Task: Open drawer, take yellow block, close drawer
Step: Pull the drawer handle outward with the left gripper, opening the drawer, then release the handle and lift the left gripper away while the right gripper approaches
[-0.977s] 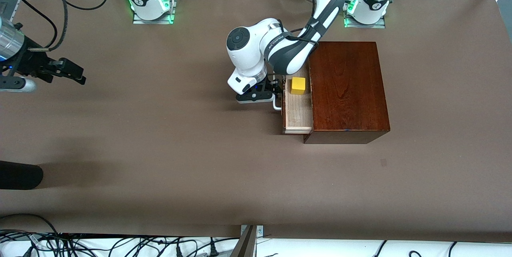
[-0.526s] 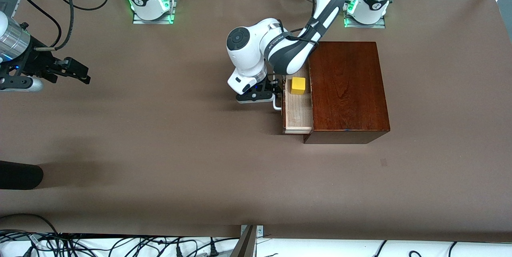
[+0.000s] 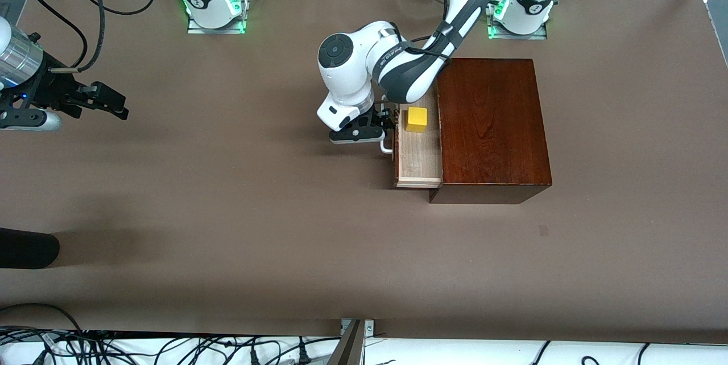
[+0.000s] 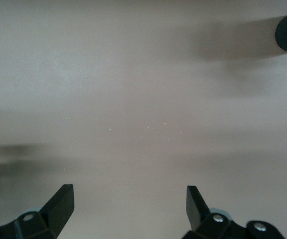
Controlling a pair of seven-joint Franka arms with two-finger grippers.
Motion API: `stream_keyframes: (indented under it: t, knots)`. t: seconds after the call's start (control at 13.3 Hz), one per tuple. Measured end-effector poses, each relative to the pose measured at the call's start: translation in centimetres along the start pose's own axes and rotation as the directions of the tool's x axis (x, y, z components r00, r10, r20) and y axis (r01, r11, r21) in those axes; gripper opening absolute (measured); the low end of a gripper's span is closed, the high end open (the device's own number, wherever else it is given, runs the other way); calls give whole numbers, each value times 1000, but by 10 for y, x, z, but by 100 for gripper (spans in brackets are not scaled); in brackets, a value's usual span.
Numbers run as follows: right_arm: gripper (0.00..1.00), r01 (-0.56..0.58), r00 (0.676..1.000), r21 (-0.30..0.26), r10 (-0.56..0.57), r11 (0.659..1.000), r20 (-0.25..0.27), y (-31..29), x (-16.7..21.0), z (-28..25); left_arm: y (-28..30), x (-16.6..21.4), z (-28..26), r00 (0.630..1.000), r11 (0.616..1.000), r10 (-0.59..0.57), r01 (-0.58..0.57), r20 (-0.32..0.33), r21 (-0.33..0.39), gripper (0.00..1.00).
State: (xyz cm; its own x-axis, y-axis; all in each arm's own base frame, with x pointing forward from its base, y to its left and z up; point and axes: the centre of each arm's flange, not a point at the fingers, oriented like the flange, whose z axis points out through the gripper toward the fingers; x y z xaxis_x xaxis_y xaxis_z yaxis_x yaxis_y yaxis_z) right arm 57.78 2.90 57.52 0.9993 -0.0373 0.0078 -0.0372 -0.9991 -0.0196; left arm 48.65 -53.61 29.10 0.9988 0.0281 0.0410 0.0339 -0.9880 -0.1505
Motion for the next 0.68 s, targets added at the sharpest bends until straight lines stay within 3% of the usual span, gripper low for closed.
stream_keyframes:
  t: [0.15,0.38,0.68]
  knots:
    - [100,-3,1000,0,3,1000,1,2,0,0,-1,0,-1,1000,1000,-1,1,6,11,100]
    - [100,-3,1000,0,3,1000,1,2,1,1,3,-14,-21,996,999,-17,14,86,40,100]
    - [100,-3,1000,0,3,1000,1,2,1,1,-8,-20,-46,992,995,-31,19,120,99,100]
